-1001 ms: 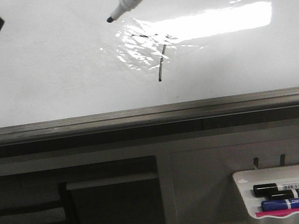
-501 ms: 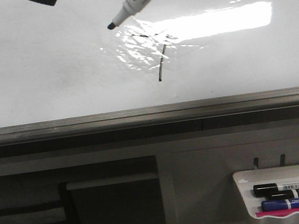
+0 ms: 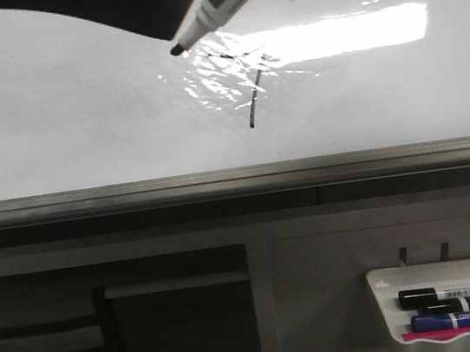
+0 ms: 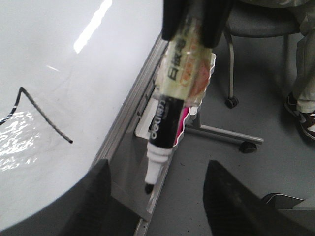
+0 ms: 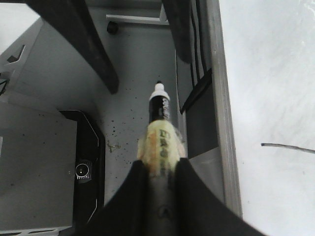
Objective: Write number 7 on whiteboard
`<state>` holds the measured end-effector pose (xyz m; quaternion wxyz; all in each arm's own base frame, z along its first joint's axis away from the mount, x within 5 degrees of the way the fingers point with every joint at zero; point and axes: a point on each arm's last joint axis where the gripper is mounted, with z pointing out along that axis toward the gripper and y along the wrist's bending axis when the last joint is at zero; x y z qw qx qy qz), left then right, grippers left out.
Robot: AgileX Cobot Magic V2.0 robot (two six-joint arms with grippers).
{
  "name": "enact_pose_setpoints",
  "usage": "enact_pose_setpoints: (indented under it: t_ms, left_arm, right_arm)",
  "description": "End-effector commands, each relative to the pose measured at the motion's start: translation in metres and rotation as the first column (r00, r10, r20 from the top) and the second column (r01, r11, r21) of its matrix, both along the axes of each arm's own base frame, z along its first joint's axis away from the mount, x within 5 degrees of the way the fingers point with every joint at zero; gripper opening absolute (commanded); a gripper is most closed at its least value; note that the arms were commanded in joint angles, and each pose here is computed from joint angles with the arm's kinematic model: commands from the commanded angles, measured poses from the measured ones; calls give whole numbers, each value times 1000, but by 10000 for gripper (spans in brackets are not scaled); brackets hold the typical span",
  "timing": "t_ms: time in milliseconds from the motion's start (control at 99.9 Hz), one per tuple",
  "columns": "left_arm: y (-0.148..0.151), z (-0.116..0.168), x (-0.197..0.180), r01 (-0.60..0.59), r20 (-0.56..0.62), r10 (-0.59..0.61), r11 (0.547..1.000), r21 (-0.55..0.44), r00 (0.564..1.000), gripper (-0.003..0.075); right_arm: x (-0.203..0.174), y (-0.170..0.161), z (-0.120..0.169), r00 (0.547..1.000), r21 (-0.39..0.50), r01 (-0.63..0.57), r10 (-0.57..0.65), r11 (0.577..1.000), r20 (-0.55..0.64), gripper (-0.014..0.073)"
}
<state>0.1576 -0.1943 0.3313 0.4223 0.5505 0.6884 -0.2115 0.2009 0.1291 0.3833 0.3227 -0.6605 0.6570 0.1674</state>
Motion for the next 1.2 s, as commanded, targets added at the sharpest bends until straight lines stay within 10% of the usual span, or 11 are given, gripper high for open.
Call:
enact_pose_setpoints:
  t_ms: [0,711,1191]
  left_arm:
    - [-11,19,2,0,50,4,997,-80,999,401]
    - [-33,10,14,34,53,-33,999,-29,998,393]
    - [-33,10,14,34,53,-33,999,-29,998,111]
  right_arm:
    - [-7,0,19,997,61,-23,19,998,69,-64]
    - [-7,-2,17,996,33,-44,41,998,84,-64]
    - [-9,-2,17,996,30,-56,54,998,68,-64]
